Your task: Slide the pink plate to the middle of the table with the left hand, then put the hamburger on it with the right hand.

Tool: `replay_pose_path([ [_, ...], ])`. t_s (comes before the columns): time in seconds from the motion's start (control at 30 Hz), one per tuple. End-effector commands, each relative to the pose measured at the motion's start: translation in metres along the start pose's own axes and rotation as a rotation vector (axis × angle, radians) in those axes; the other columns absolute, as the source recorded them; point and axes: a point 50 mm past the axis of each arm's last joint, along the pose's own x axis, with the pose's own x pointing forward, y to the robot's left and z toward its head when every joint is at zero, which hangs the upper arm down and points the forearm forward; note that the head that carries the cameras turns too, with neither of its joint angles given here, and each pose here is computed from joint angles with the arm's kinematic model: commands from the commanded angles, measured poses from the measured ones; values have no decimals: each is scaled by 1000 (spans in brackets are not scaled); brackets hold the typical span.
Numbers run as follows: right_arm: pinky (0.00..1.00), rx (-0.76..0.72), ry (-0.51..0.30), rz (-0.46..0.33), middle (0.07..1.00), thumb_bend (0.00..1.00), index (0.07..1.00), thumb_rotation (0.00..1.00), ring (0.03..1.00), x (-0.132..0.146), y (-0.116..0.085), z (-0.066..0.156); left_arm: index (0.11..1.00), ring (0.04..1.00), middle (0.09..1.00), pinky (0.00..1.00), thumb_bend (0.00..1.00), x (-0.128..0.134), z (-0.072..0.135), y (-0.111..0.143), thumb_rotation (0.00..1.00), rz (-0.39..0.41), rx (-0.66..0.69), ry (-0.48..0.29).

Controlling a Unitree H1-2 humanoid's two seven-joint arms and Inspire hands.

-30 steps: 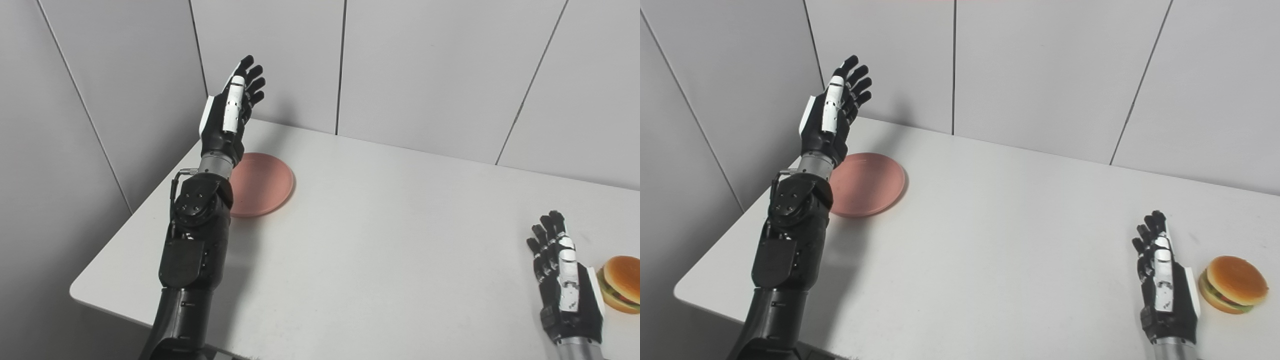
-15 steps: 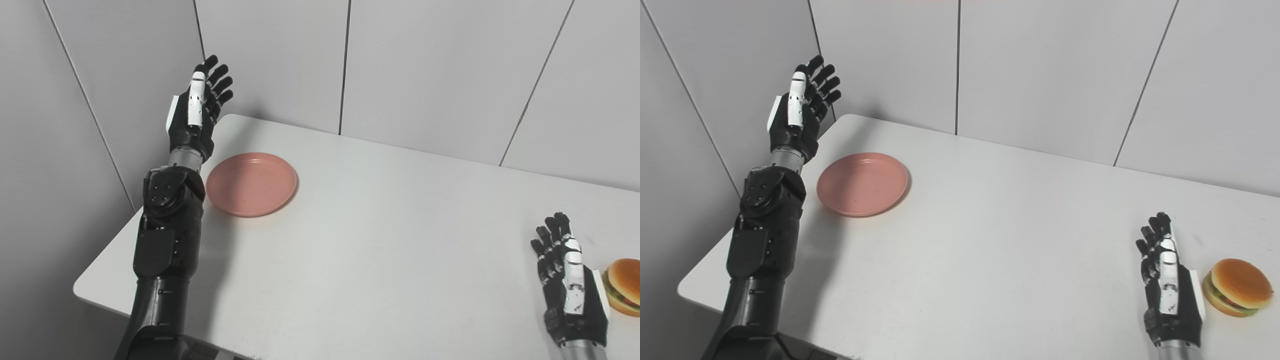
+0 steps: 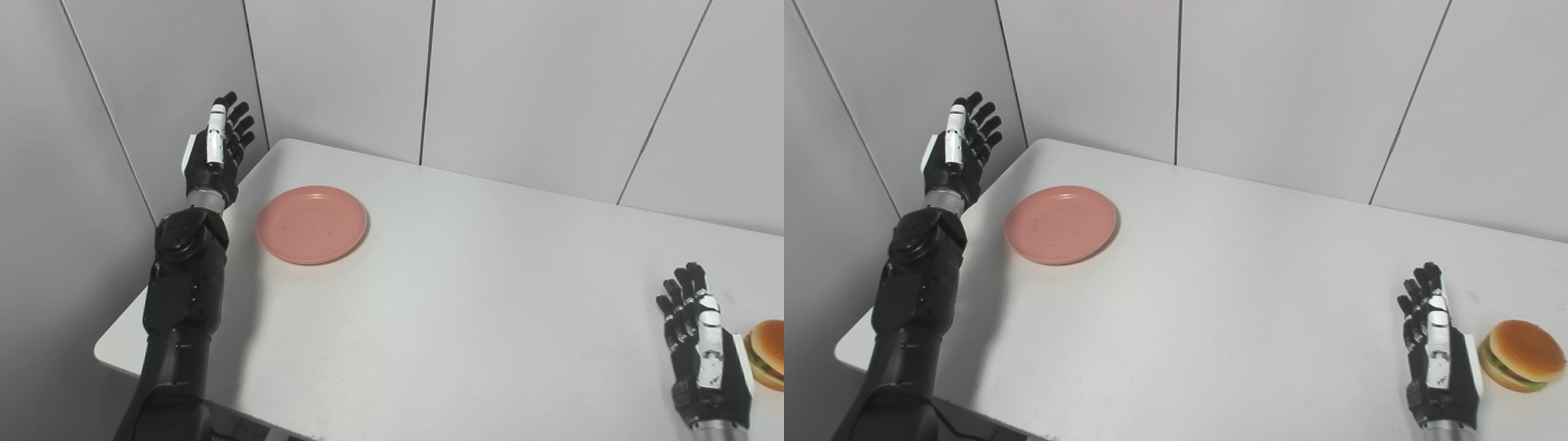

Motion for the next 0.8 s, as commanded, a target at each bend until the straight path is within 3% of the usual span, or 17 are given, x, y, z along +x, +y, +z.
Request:
replay_pose_path([
  [0.0, 1000, 29, 89, -20, 1000, 180, 1000, 1000, 1000, -23, 0, -24, 921, 939, 936, 958, 341, 13, 26, 1, 1000, -13, 11, -88],
  [0.17, 1000, 25, 81, -17, 1000, 172, 1000, 1000, 1000, -22, -1, -25, 914, 934, 933, 959, 380, 15, 16, 8, 1000, 4, -3, -45],
  [0.53, 1000, 22, 83, -14, 1000, 200, 1000, 1000, 1000, -23, -3, -24, 934, 963, 952, 999, 347, 17, -5, 22, 1000, 20, -11, 14],
  [0.77, 1000, 18, 79, -12, 1000, 197, 1000, 1000, 1000, -23, -2, -23, 939, 950, 948, 960, 338, 17, -20, 32, 1000, 37, -5, 58],
])
